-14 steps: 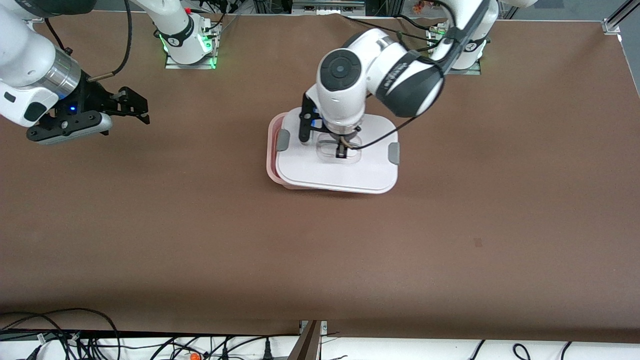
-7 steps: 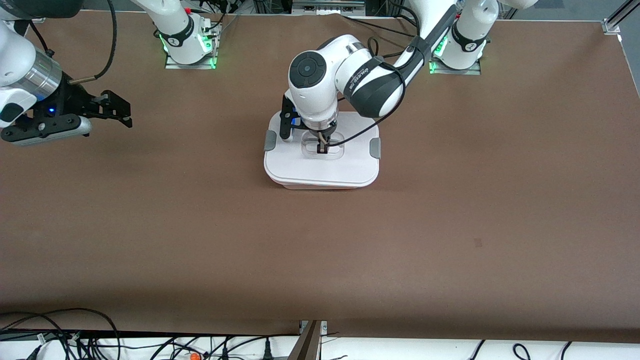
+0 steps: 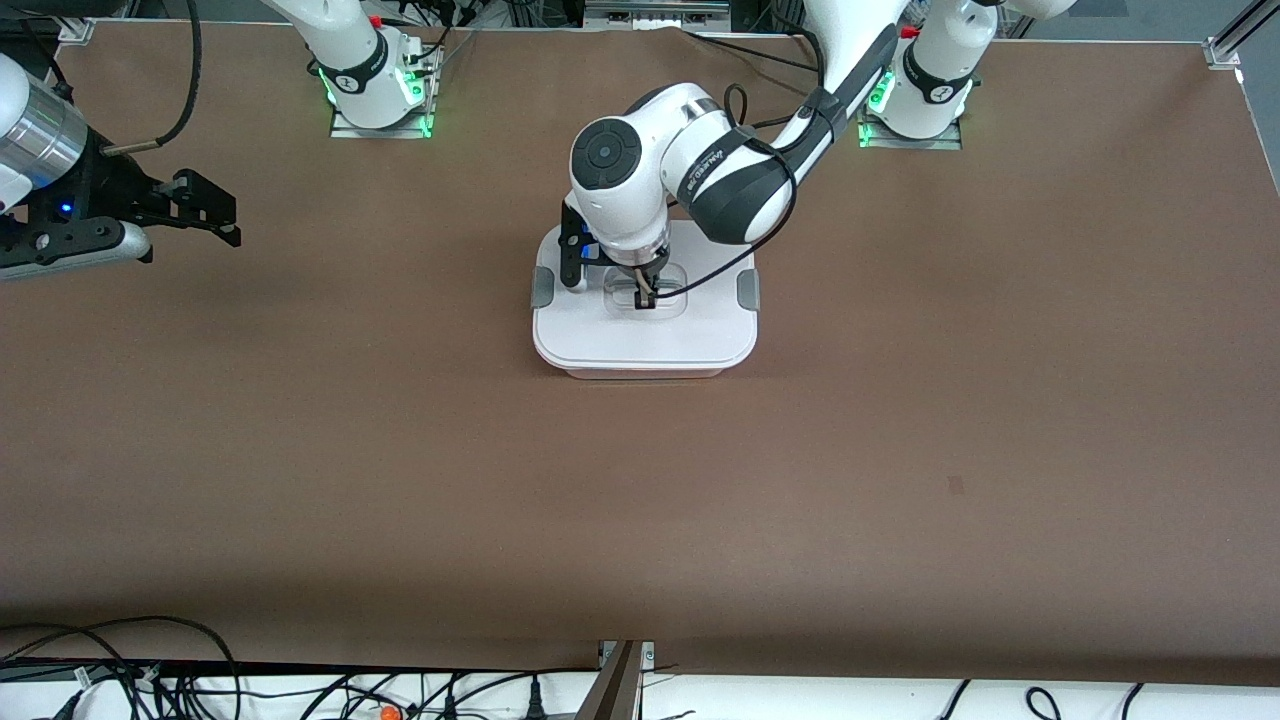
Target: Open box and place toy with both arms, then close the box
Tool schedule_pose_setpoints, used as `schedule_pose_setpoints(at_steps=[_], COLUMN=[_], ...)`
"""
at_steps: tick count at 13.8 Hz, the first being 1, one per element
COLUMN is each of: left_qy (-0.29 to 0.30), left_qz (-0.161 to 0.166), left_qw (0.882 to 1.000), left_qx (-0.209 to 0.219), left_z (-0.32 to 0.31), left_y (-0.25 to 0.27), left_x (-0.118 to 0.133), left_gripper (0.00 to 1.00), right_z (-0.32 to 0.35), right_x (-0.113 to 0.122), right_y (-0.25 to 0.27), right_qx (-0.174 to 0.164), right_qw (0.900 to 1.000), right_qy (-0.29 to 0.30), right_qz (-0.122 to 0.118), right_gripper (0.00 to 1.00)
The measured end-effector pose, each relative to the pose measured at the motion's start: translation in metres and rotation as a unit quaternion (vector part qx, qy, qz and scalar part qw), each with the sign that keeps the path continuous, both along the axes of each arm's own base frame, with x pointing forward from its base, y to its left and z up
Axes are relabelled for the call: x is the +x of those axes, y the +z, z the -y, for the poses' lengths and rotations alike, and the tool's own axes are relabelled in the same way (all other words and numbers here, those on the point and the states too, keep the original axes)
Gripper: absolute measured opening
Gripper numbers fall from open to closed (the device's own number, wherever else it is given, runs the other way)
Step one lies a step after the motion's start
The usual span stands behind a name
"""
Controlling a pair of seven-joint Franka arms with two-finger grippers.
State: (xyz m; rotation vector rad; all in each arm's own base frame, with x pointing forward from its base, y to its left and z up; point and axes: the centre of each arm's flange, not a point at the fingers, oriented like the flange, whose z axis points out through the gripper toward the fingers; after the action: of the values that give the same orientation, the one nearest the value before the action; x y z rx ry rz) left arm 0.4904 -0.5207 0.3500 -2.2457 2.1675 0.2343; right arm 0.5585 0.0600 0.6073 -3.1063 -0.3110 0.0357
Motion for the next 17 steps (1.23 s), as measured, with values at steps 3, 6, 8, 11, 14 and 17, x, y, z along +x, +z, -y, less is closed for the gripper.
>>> schedule_pose_setpoints(at_steps=[3,6,8,11,14,17], left_qy=[-0.001,0.004,0.009,0.022,0.068,0.136], left_qz=[0.000,0.013,0.018,0.023,0.044,0.075], left_qw=[1.000,1.000,1.000,0.999,0.997,0.988], left_qx=[0.003,0.013,0.018,0.021,0.011,-0.014], left_z=[0.005,0.009,0.010,0.002,-0.035,-0.105], left_y=[-0.005,-0.005,-0.006,-0.002,0.040,0.095], left_x=[-0.005,-0.008,-0.010,0.001,0.046,0.109], left_gripper=[0.07,0.07,0.12,0.41,0.72,1.00], right_z=[0.000,0.001,0.002,0.002,0.002,0.002], right_x=[0.000,0.002,0.002,0.002,0.002,0.002], right_y=[-0.001,-0.004,-0.005,-0.005,-0.005,-0.004], right_qx=[0.000,-0.001,-0.001,-0.001,-0.001,-0.001], right_qw=[1.000,1.000,1.000,1.000,1.000,1.000], right_qy=[0.000,-0.002,-0.002,-0.002,-0.002,-0.002], right_qz=[-0.001,-0.005,-0.006,-0.006,-0.006,-0.006], right_gripper=[1.00,1.00,1.00,1.00,1.00,1.00])
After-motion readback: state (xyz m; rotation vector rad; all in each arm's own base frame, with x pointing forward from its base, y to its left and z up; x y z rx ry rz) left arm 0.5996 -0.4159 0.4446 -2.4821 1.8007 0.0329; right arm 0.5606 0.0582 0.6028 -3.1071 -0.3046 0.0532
